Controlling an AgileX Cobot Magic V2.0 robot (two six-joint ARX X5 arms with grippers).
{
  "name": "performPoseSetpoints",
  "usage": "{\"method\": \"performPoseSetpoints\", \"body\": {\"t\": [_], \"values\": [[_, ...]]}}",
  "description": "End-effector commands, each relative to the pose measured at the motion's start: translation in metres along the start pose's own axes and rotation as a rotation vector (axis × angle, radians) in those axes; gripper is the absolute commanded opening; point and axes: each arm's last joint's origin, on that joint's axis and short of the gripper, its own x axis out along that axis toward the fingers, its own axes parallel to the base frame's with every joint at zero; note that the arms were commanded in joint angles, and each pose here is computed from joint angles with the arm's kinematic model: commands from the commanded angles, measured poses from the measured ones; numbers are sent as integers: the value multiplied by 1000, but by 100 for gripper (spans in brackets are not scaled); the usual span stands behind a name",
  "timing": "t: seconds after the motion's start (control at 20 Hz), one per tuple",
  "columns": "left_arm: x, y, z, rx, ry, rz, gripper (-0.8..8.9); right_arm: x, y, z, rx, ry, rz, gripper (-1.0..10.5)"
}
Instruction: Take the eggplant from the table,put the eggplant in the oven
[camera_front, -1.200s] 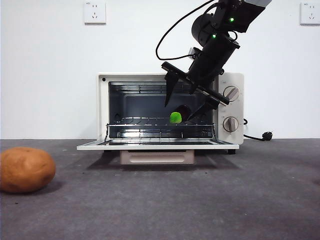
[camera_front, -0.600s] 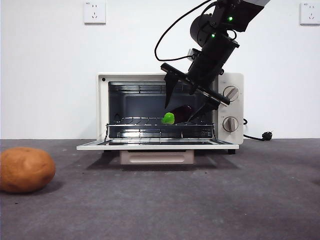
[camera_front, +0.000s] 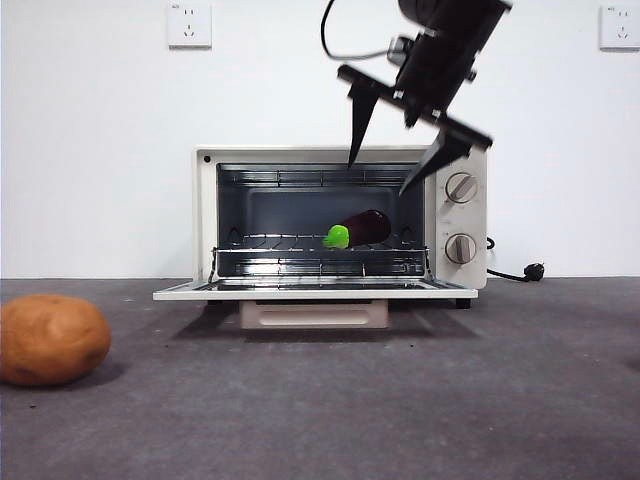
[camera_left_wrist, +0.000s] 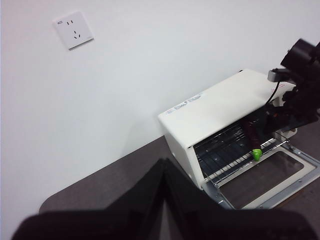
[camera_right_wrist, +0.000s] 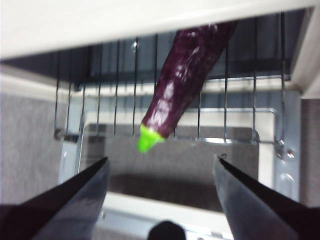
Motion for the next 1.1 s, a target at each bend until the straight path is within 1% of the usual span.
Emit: {"method": "performPoseSetpoints", "body": {"t": [0.05,0.25,0.5,0.85,0.95,1.1], "values": [[0,-1,0,11,-6,-13,-5,-28,11,-2,-103,-38,21,351],[0,-1,0,13,-8,-20,-5,-73,22,-4,-170,-119,57,348],[0,-1,0,13,-9,-21,-5,-132,32,-10,-230,-240,99,347],[2,-1,1,13,-9,-21,-6,-217,39,-35,-318,-412,146,347],[2,-1,1,13,-9,-21,-5,-236,39,-42,-339,-454,145,346],[5,-2,2,15,-3,-23,-5,-264,37,-56,-371,-513,112,346]]}}
